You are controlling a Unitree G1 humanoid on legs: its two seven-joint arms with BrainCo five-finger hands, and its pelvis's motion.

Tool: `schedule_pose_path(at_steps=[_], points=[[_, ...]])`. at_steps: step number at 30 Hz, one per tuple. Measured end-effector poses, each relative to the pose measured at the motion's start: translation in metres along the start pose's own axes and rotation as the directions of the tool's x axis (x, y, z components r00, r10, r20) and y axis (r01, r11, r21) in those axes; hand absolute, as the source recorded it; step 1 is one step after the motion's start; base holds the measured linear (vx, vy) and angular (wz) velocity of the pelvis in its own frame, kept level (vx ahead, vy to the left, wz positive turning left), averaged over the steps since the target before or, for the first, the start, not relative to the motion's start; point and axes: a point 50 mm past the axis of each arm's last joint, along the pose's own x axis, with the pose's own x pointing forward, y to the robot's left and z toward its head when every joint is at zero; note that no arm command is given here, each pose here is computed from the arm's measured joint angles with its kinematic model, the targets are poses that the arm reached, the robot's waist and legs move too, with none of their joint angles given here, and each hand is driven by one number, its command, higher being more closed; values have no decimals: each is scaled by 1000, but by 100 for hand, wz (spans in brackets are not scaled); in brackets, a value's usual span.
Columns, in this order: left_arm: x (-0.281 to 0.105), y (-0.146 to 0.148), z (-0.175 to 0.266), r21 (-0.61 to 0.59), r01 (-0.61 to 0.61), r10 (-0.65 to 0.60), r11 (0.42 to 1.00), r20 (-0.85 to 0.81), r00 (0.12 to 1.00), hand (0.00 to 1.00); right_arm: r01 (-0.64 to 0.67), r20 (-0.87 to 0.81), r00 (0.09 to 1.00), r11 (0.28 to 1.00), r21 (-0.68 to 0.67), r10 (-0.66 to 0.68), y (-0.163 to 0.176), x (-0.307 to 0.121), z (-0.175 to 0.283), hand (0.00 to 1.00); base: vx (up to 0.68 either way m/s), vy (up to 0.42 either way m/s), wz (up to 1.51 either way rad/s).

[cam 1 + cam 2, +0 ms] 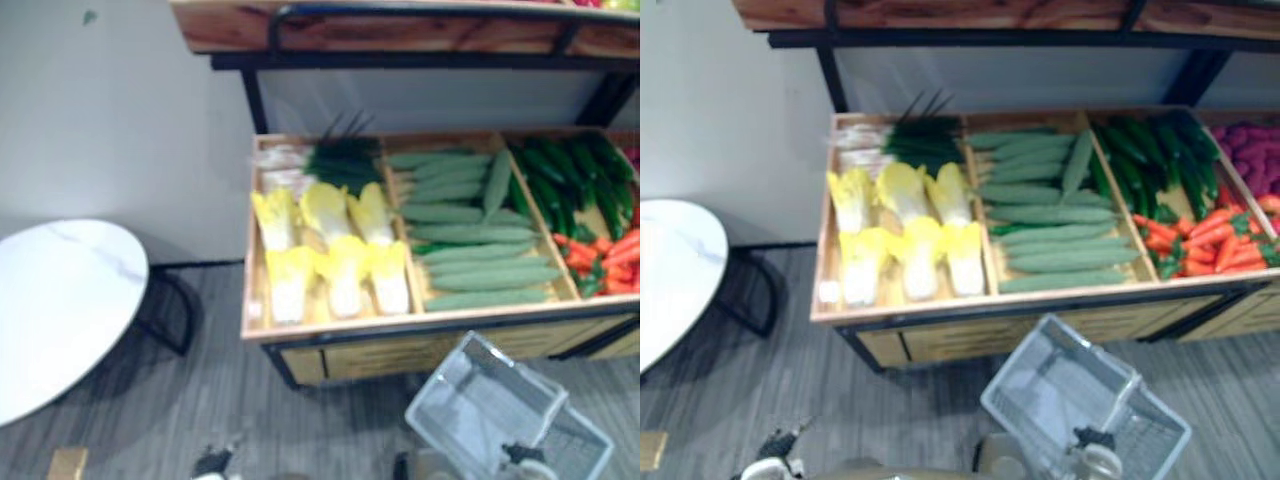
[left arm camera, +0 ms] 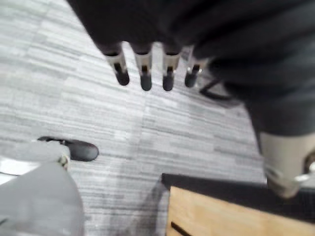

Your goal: Pick vegetable in the basket

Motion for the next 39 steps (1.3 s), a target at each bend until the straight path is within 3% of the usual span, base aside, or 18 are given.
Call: schedule_pose_path(at_steps=[4, 8, 13, 16, 18, 21, 25, 30, 39], points=[[5, 6, 34, -160, -36, 51, 987, 89, 995, 0, 36, -3, 999, 999, -2, -36, -11, 0, -3, 100, 6, -117, 30], [1, 29, 90, -287, -119, 200, 951, 273, 941, 0, 66, 19, 998, 998, -11, -66, -22, 1, 2, 100, 11, -18, 8], [-34, 53, 188, -390, -117, 347, 913, 597, 724, 0, 97, 35, 995, 995, -10, -97, -29, -1, -1, 100, 20, 89, 11], [-66, 52, 230, -348, -106, 347, 932, 762, 546, 0, 107, 29, 994, 994, -5, -107, -33, -3, -7, 100, 8, 94, 2], [-87, 37, 249, -264, -101, 281, 959, 855, 436, 0, 113, 24, 993, 994, -4, -112, -36, -4, -11, 100, -25, 79, -1], [-101, 9, 261, -137, -107, 167, 985, 917, 362, 0, 118, 23, 993, 993, 2, -118, -38, -4, -11, 100, -58, 50, -11], [-113, -33, 264, 59, -113, -22, 992, 953, 301, 0, 117, 26, 993, 993, 1, -117, -38, -4, -10, 100, -93, 41, -10], [-120, -78, 250, 289, -172, -239, 942, 935, 263, 0, 118, 57, 991, 993, 3, -118, -37, -3, -3, 100, -91, 42, -29], [-128, -128, 256, 483, -256, -432, 837, 872, 232, 0, 123, 93, 988, 992, 17, -124, -32, -1, 11, 100, 38, 14, -10]])
